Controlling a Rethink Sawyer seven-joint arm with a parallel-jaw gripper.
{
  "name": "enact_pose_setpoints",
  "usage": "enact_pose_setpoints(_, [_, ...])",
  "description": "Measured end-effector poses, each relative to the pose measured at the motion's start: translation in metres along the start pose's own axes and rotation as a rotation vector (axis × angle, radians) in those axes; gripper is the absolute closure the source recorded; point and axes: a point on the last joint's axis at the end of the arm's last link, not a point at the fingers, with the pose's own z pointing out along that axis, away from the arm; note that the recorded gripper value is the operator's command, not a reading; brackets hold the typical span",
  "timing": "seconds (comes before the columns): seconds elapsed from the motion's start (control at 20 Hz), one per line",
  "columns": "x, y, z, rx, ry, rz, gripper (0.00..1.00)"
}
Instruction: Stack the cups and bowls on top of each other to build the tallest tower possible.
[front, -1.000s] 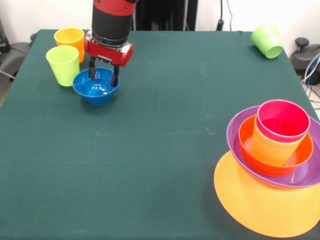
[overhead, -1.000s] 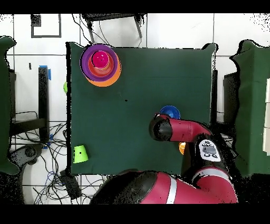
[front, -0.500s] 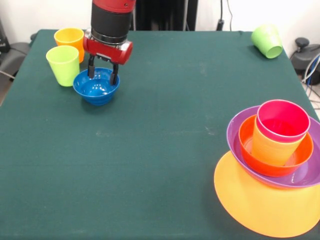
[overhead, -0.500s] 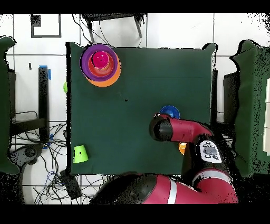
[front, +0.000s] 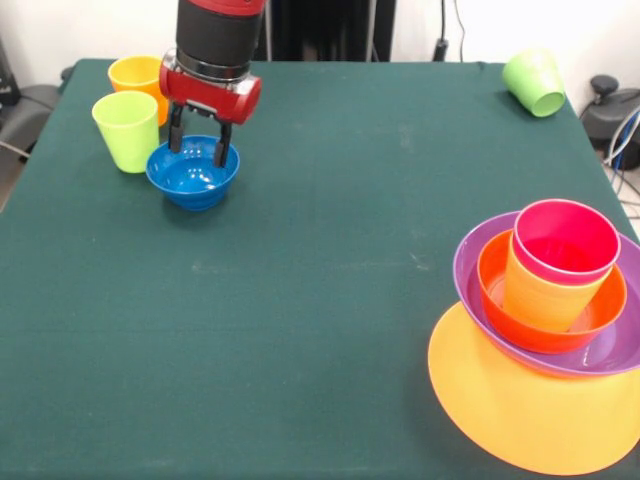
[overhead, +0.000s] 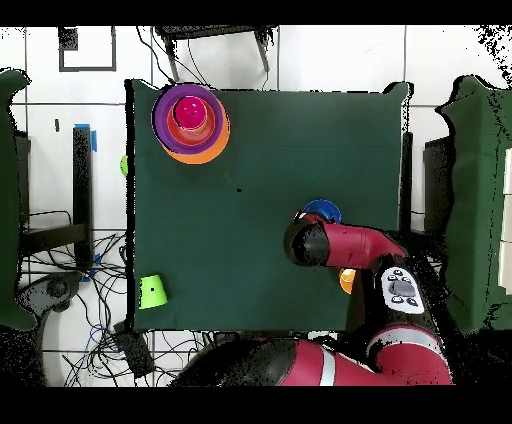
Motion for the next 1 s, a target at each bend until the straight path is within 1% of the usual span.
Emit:
enact_pose_setpoints(0.4, [-0.01, 0.006, -0.013, -0.002, -0.028, -0.006, 0.0])
enact_pose_setpoints(1.0, [-0.022, 0.026, -0.022, -0.039, -0.052, -0.009, 0.0])
